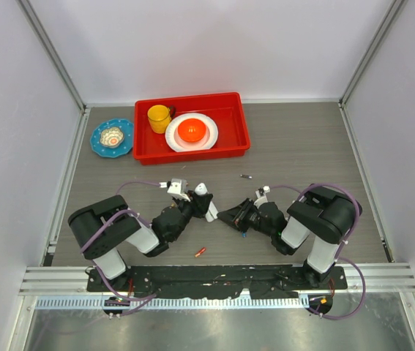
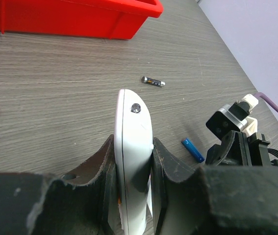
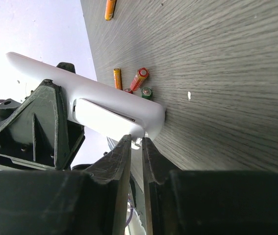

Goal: Load the batteries into the remote control

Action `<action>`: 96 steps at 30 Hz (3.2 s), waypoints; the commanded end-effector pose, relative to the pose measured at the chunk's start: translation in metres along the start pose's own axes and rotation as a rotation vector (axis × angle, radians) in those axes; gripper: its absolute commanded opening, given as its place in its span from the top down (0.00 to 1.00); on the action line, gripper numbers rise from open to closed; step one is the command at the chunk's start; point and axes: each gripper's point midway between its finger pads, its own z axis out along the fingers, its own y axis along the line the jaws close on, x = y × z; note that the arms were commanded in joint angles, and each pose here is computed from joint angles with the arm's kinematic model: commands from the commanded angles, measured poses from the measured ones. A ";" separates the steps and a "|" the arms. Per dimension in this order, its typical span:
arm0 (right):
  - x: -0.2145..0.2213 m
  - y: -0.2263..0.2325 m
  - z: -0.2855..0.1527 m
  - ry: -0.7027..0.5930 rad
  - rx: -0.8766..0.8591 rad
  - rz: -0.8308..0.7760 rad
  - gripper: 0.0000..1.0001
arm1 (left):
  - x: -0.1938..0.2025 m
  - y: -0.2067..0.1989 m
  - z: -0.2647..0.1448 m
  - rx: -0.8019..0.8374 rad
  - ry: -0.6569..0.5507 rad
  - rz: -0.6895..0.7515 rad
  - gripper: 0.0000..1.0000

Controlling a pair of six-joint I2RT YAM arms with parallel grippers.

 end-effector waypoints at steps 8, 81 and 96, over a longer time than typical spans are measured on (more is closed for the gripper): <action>-0.012 0.079 -0.010 -0.069 -0.336 -0.079 0.78 | -0.047 -0.032 -0.005 0.123 -0.159 -0.090 1.00; -0.017 0.007 -0.034 -0.089 0.049 -0.311 0.60 | -0.042 -0.016 -0.006 0.058 -0.163 -0.063 1.00; -0.076 0.130 -0.070 -0.339 0.037 -0.695 0.51 | -0.120 -0.032 -0.004 -0.098 -0.177 -0.203 1.00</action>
